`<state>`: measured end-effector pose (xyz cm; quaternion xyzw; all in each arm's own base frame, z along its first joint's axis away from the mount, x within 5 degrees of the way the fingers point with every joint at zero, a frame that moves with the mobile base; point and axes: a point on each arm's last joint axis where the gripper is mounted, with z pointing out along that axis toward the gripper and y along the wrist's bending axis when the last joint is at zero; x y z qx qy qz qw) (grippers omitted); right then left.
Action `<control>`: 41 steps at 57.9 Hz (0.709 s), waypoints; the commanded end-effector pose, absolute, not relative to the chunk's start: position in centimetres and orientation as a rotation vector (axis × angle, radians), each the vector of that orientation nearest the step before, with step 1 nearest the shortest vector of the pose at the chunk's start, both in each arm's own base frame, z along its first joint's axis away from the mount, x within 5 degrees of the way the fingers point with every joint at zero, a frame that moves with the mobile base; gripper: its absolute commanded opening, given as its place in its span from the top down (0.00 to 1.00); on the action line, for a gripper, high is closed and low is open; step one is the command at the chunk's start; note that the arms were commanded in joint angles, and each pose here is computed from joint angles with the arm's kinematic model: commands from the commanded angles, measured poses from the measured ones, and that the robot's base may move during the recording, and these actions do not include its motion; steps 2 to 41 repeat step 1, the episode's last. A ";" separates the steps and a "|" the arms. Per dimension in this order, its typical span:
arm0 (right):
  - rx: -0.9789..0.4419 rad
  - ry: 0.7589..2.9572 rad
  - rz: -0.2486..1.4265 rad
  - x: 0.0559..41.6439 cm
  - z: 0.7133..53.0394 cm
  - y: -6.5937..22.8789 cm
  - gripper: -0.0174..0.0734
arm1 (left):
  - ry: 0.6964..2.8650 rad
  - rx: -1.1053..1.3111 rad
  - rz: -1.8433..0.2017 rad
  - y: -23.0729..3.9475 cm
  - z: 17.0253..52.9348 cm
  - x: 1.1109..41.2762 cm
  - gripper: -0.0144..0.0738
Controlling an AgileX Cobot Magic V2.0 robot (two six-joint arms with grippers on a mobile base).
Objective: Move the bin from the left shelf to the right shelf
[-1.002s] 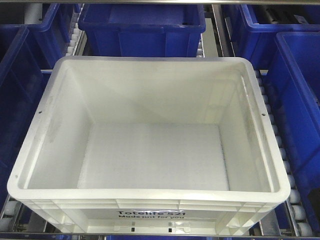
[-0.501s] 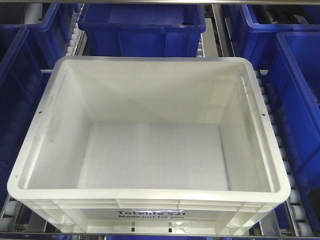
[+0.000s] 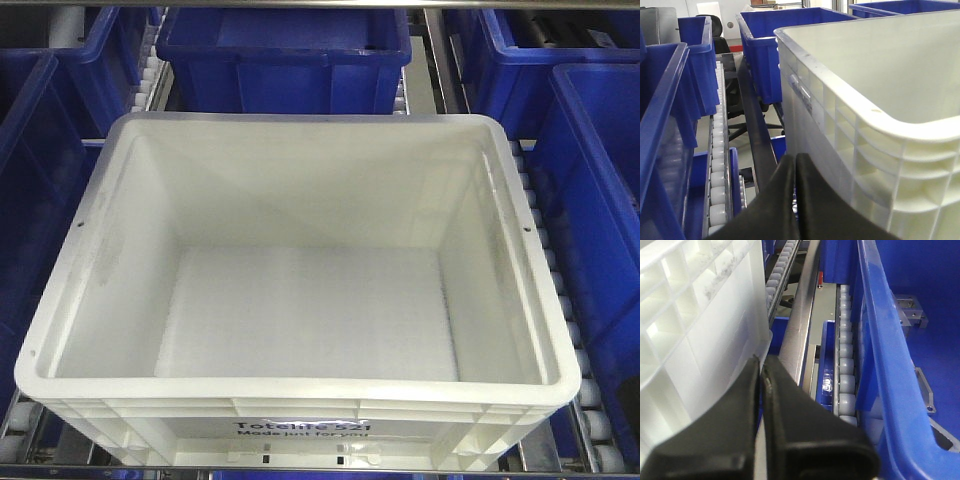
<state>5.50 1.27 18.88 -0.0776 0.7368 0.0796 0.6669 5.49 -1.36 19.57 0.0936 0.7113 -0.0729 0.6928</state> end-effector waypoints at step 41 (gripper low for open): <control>-0.170 1.597 0.180 5.5 19.0 1.3 0.82 | 1.523 0.194 -0.170 -1.3 19.7 5.5 0.84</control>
